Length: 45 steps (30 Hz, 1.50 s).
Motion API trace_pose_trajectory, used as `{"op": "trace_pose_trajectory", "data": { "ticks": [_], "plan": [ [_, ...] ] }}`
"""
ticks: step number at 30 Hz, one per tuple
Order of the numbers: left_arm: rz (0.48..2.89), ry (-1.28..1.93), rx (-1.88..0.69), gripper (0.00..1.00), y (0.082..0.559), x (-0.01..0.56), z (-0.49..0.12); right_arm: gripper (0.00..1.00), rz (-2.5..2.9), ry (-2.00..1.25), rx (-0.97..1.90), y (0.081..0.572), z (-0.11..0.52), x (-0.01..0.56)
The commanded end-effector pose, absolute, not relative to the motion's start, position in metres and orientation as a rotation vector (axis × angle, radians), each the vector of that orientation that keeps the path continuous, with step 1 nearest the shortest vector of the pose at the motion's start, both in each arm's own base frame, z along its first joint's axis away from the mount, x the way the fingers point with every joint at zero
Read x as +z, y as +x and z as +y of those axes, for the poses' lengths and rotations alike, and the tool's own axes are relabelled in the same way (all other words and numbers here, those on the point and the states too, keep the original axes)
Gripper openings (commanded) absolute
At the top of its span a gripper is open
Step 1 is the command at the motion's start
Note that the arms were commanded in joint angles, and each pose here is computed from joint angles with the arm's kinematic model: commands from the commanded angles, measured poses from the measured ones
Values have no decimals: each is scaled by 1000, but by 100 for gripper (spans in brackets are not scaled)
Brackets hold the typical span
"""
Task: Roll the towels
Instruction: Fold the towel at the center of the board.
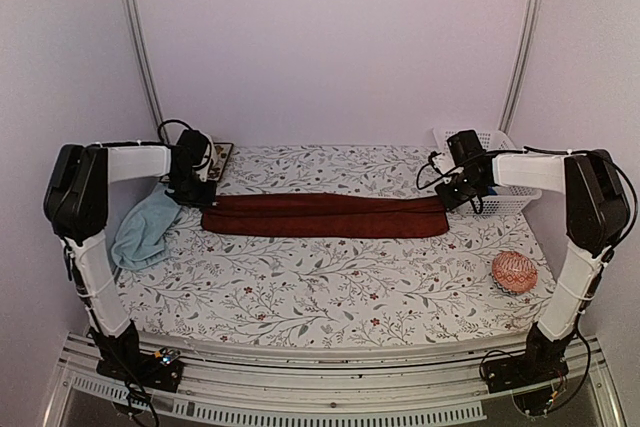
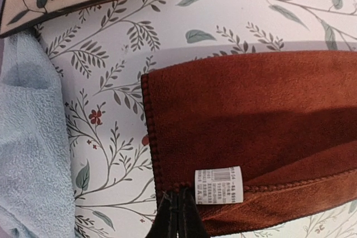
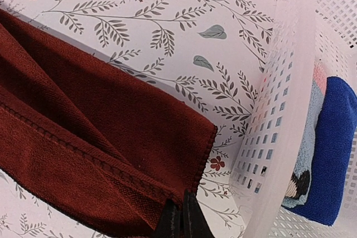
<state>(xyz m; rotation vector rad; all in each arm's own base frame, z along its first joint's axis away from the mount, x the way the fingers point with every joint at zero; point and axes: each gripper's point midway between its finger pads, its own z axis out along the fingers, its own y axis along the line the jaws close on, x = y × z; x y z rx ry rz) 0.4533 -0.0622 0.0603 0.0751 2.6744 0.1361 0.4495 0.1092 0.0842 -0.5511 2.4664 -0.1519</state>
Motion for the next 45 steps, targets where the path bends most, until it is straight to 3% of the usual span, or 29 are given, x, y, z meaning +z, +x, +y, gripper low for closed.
{"op": "trace_pose_trajectory", "data": {
  "ticks": [1,26,45],
  "plan": [
    [2665,73,86,0,444,71,-70,2,2507,-550,-174,445,106,72],
    [2712,94,118,0,417,61,-64,2,2625,-591,-157,396,108,50],
    [2694,59,187,0,409,67,-46,3,2577,-546,-250,393,93,61]
  ]
}}
